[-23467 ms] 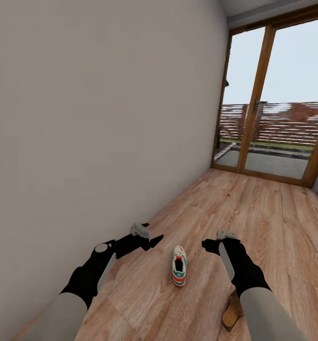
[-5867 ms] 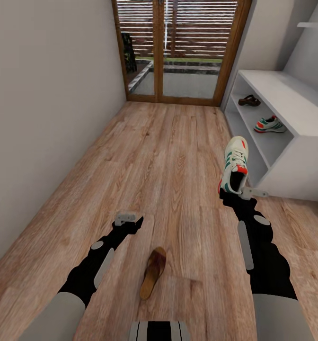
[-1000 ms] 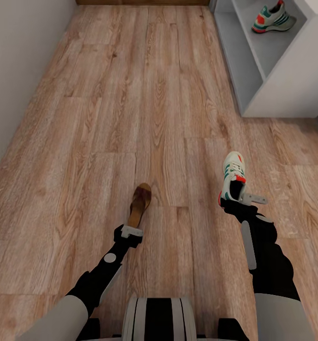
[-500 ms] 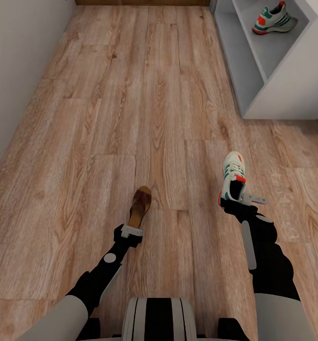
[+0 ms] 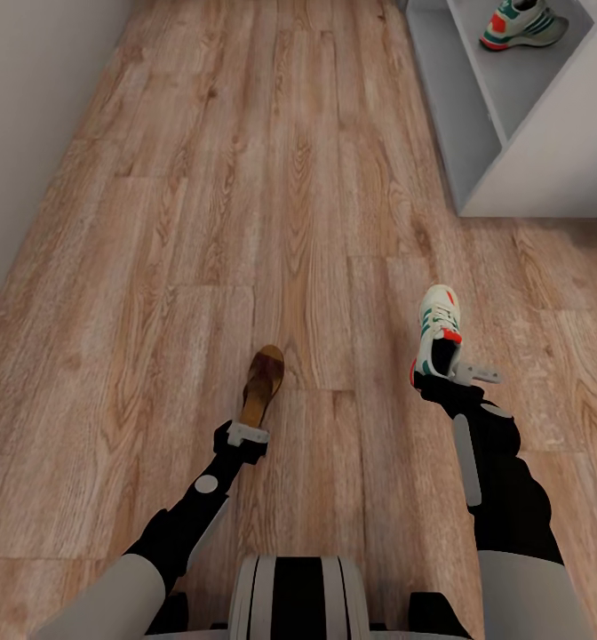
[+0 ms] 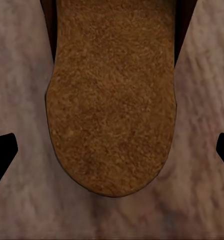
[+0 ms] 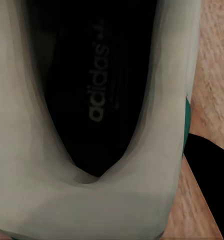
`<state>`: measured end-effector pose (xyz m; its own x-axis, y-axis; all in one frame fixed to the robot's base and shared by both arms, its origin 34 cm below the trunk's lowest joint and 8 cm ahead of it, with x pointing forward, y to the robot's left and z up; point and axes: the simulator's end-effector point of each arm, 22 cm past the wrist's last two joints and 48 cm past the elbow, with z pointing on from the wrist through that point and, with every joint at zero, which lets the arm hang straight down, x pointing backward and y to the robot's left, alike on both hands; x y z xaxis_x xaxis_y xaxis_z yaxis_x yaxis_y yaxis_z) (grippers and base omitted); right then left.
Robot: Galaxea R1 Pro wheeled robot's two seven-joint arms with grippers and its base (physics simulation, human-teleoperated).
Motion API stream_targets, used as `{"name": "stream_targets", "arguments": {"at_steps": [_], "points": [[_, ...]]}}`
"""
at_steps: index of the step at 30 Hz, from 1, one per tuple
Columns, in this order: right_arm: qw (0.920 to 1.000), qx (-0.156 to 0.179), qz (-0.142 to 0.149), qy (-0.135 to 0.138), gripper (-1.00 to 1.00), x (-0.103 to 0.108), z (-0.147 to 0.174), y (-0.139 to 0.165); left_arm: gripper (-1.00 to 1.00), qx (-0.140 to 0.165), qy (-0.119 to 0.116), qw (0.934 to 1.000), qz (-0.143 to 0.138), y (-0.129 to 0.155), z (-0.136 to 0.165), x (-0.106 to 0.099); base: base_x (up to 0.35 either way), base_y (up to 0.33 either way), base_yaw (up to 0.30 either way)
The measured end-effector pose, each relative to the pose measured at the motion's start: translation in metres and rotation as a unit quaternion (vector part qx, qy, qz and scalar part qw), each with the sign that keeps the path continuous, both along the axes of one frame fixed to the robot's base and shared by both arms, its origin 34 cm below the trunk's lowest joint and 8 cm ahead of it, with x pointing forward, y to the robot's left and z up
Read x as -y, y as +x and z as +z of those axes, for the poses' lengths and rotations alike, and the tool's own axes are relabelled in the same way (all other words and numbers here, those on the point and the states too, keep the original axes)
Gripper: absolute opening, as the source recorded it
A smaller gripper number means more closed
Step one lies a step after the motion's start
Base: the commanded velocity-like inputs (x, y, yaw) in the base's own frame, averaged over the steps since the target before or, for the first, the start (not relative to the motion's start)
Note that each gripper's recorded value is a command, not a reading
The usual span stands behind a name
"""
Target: Pick up the two gym shoes and the two sandals from the corridor floor and place them onto the hallstand (shoe rack) in the corridor, making sure they are on the rack and not on the floor. Arrange them so the two gym shoes are next to each other and the two sandals are next to each other.
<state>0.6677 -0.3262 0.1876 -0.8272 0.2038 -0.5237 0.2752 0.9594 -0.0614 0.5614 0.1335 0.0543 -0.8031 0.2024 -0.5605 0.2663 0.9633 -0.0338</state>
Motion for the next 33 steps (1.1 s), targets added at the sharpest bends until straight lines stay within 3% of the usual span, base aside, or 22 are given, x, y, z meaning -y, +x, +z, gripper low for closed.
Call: {"name": "stream_targets", "arguments": {"at_steps": [13, 25, 26, 33], "points": [[0.9999, -0.011, 0.0, 0.0, -1.0, 0.0, -0.013, -0.0067, 1.0, -0.005, -0.002, 1.0, 0.0, -0.0049, -0.0077, 0.0017, 0.002, 0.0, 0.0], [0.9999, -0.011, 0.0, 0.0, -1.0, 0.0002, -0.013, -0.0068, 1.0, -0.005, -0.002, 1.0, 0.0, -0.0049, -0.0076, 0.002, 0.138, 0.0, 0.0], [0.9999, -0.011, 0.0, 0.0, -1.0, 0.0002, -0.013, -0.0068, -1.0, -0.005, -0.002, 1.0, 0.0, -0.0049, -0.0076, 0.0021, 0.01, 0.0, 0.0], [0.9999, -0.011, 0.0, 0.0, -1.0, -0.0001, -0.013, -0.0067, -1.0, -0.005, -0.003, 1.0, -0.001, -0.0048, -0.0074, 0.0025, 0.002, 0.0, 0.0]]}}
